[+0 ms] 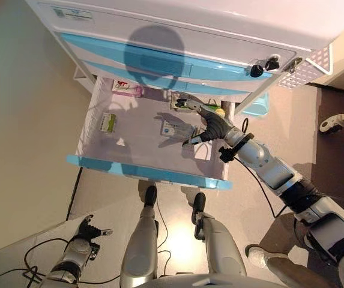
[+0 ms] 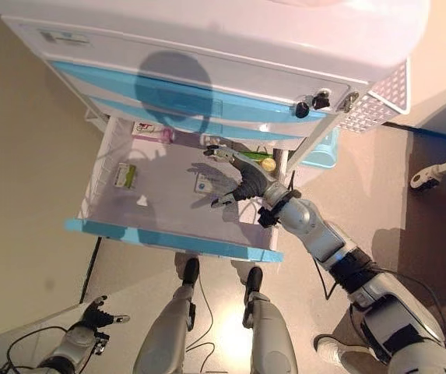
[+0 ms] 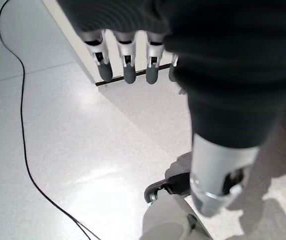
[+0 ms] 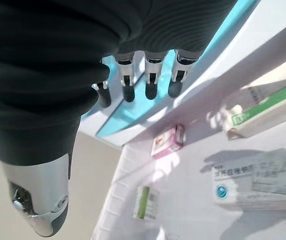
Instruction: Open the drawer and pick up the medicine
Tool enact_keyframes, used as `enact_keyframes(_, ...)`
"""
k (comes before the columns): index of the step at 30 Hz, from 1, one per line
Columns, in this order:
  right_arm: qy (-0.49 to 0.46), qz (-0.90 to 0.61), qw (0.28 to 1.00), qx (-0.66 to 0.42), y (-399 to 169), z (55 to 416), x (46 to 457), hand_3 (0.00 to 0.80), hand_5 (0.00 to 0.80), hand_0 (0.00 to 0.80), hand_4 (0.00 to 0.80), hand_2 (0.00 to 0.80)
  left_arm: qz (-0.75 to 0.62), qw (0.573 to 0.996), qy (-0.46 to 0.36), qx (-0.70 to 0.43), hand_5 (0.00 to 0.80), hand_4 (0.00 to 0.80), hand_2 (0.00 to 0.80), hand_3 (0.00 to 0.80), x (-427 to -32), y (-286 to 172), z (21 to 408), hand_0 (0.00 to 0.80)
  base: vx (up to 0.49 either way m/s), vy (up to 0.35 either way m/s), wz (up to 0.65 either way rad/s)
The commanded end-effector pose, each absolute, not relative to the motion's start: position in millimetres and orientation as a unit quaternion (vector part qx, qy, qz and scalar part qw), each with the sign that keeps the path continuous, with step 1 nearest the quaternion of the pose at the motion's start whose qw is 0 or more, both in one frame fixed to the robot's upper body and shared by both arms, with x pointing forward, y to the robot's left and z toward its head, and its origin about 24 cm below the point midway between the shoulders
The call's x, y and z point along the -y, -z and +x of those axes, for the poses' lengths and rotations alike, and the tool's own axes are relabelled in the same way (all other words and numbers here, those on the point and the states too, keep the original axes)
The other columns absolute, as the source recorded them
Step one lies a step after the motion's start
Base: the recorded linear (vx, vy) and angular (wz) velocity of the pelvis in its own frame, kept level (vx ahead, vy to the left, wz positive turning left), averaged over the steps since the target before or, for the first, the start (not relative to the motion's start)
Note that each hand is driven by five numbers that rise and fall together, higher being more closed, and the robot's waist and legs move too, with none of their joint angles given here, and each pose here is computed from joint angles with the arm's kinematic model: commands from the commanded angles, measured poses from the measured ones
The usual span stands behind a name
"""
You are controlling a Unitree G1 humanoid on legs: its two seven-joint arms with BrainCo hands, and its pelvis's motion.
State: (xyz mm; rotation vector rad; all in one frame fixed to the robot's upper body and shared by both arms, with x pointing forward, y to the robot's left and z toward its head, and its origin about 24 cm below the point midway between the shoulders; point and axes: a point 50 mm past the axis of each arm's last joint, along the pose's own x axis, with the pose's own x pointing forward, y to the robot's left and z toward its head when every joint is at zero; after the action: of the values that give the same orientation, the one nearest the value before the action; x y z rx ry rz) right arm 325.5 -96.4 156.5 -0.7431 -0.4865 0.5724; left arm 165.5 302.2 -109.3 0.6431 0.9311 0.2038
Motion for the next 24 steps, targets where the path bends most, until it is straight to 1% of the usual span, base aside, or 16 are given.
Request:
enact_keyframes(1,-0.272,-0.349,0.853,0.276,-170,324,78,0.0,0.0,0.0,0.0,0.0,0.347,0.818,-0.108,-0.445,0.0,0.0,0.0,0.0,-321,103,160,0.0,0.0,0.001,0.03)
enact_keyframes(16,-0.255,-0.387,0.85,0.249,-160,343,59,0.0,0.0,0.0,0.0,0.0,0.357,0.815,-0.113,-0.442,0.0,0.0,0.0,0.0,-322,101,164,0.0,-0.006,0.002,0.02)
enact_keyframes(24,-0.243,-0.398,0.855,0.226,-152,351,60,0.0,0.0,0.0,0.0,0.0,0.36,0.813,-0.117,-0.442,0.0,0.0,0.0,0.0,-325,99,165,0.0,-0.025,0.003,0.01)
